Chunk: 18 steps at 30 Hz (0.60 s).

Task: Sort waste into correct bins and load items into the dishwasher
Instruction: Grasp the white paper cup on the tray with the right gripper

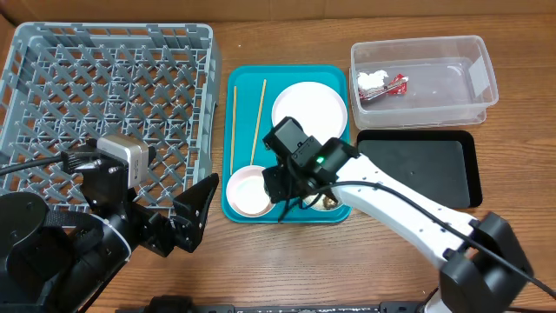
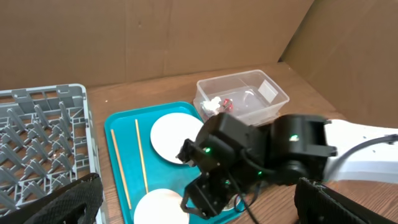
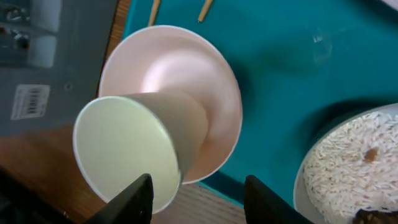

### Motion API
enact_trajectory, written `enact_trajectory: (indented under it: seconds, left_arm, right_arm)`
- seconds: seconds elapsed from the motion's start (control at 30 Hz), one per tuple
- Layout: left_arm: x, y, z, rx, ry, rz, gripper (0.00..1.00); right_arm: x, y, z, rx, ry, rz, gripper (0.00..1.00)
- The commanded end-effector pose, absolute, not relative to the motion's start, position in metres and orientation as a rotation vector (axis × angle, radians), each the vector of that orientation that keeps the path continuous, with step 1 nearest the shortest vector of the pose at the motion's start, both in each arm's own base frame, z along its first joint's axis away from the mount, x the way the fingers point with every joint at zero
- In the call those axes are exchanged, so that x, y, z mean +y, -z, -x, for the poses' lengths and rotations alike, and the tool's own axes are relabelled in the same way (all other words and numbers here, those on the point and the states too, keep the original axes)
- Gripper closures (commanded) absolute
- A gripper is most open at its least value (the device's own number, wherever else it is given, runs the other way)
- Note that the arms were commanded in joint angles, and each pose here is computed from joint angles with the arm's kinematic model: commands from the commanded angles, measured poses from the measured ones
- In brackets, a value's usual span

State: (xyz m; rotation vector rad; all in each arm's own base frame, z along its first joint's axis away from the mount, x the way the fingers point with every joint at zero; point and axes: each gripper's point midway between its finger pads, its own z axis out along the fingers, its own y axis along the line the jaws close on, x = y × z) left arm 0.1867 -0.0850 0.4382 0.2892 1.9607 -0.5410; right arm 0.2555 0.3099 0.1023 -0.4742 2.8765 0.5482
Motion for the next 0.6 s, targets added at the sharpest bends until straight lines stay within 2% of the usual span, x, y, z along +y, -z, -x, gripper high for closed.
enact_trajectory:
  seconds: [0.0, 0.1, 0.37, 0.57]
  left_arm:
    - [-0.083, -0.439, -0.187, 1.952, 0.518, -0.303, 0.00]
    - [-0.087, -0.440, -0.185, 1.950, 0.546, -0.309, 0.00]
    - [-0.087, -0.440, -0.187, 1.956, 0.558, -0.301, 0.00]
    - [-0.083, -0.440, -0.193, 1.958, 0.535, -0.268, 0.00]
  right_arm:
    - [0.314, -0.080, -0.257, 2.931, -0.540, 0.388, 0.55]
    - [0.319, -0.072, -0.257, 2.946, -0.564, 0.391, 0.58]
    - [0.314, -0.071, -0.257, 2.975, -0.533, 0.372, 0.93]
    - [0.305, -0.113, -0.274, 2.908, -0.588, 0.316, 0.96]
